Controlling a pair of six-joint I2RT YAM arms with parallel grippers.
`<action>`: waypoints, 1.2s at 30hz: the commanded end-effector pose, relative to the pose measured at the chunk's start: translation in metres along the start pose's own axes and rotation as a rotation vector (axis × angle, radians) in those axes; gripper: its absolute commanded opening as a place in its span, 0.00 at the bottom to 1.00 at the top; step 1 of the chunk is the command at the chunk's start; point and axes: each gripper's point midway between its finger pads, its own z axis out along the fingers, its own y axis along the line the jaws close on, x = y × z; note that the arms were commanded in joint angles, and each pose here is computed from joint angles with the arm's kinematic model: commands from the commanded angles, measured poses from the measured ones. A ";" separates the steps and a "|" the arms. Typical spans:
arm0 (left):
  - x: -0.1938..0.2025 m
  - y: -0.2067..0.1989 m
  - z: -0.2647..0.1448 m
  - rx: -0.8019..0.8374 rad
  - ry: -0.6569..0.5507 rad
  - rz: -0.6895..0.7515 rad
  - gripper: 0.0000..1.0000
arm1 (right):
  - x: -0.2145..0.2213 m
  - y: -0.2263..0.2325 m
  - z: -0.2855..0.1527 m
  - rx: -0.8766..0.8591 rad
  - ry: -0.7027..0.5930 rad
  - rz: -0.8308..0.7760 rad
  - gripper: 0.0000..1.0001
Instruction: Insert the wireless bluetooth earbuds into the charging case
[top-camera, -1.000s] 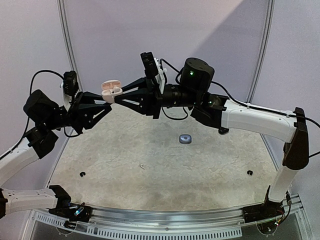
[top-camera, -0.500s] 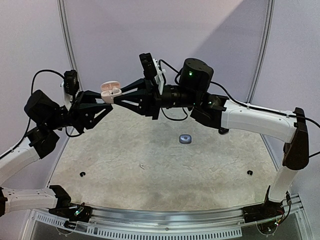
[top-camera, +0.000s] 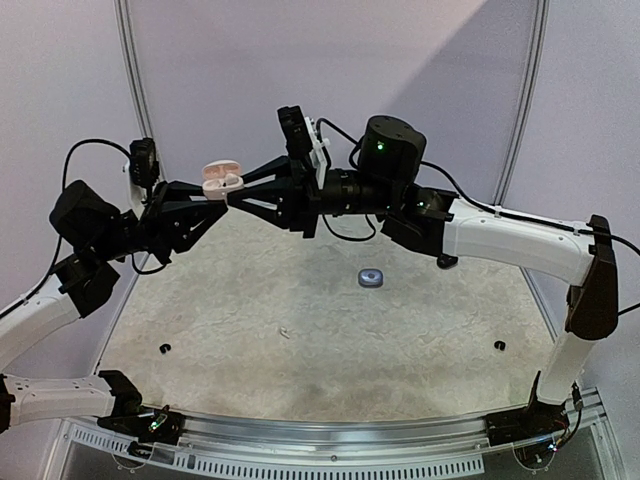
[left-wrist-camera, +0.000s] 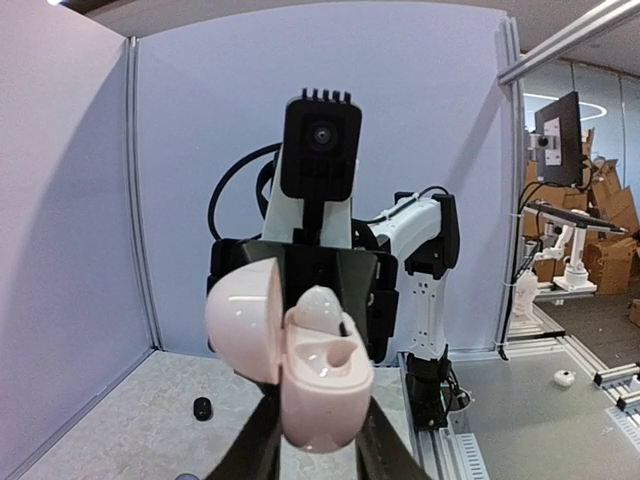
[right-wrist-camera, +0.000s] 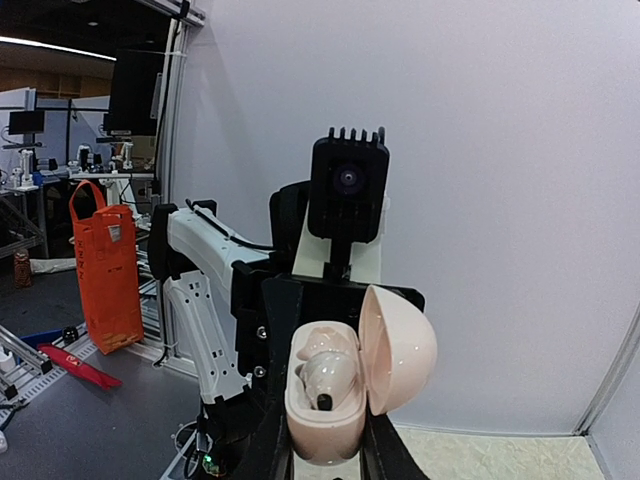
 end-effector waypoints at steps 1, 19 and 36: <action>-0.001 -0.015 0.002 0.065 -0.006 0.005 0.30 | 0.040 -0.012 0.004 0.045 0.090 0.048 0.00; -0.001 -0.015 0.002 0.064 -0.004 -0.001 0.28 | 0.050 -0.014 0.001 0.072 0.127 0.034 0.00; 0.000 -0.014 0.001 0.052 0.002 -0.007 0.04 | 0.056 -0.013 -0.006 0.089 0.153 0.036 0.00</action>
